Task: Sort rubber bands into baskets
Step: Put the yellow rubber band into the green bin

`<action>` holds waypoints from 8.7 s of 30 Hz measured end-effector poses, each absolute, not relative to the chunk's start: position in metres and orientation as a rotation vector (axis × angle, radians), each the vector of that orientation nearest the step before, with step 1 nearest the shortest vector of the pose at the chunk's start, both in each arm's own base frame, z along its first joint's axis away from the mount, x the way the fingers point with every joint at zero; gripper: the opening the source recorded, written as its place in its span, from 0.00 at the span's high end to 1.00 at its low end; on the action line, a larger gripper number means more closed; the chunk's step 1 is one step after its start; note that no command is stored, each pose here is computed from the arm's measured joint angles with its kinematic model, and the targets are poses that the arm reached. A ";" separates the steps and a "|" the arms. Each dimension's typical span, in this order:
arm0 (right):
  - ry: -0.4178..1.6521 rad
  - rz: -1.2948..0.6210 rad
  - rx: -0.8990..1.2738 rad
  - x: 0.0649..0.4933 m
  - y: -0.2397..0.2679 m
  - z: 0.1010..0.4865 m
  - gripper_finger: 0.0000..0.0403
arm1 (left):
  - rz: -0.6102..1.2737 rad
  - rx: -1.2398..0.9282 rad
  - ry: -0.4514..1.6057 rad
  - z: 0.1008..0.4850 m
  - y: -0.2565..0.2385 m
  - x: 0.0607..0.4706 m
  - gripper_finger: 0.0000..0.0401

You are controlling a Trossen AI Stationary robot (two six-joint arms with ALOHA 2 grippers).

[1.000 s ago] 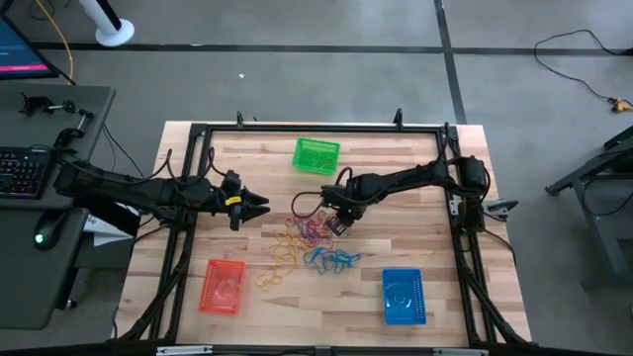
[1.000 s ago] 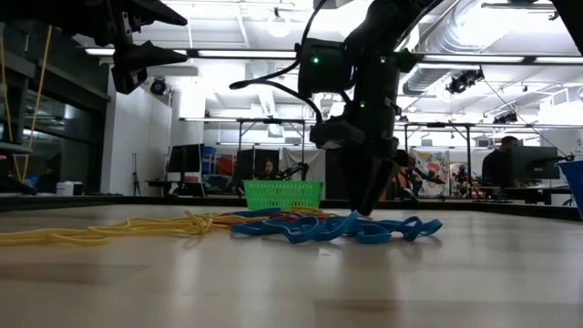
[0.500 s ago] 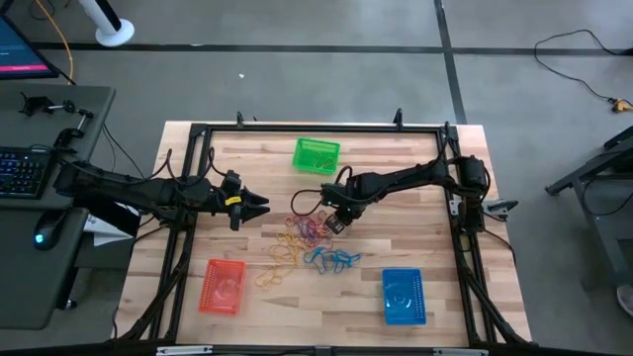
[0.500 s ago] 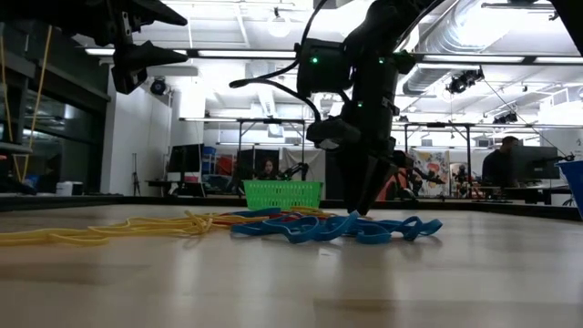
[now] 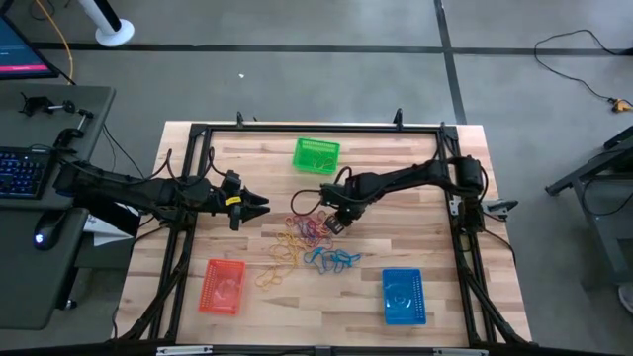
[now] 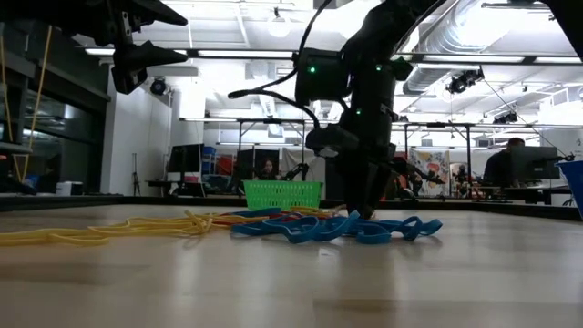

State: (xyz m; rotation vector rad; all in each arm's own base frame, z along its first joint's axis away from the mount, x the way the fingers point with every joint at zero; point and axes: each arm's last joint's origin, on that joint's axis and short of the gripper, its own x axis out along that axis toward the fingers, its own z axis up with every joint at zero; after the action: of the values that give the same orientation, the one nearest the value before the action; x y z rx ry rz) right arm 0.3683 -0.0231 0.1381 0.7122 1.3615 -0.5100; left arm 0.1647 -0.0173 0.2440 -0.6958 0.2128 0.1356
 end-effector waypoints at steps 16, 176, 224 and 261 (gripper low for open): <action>1.393 -0.497 0.682 0.365 -0.025 0.144 0.80 | 0.136 -0.696 0.213 0.244 -0.017 0.165 0.48; 0.849 -0.439 0.550 0.371 -0.174 0.284 0.34 | 0.165 -0.611 0.037 0.314 0.001 0.171 0.48; 1.233 -0.514 0.419 0.228 0.055 0.228 0.34 | 0.739 -0.777 1.376 0.148 -0.080 0.303 0.50; 1.158 -0.541 0.361 0.232 0.053 0.229 0.34 | 0.807 -0.839 1.329 0.147 -0.086 0.302 0.71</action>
State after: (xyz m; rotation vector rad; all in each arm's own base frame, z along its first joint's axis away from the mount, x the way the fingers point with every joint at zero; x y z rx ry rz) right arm 0.2324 0.0532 0.2294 0.3609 1.1580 -0.5409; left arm 0.3020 -0.0856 0.1473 -0.8390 1.3285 0.8068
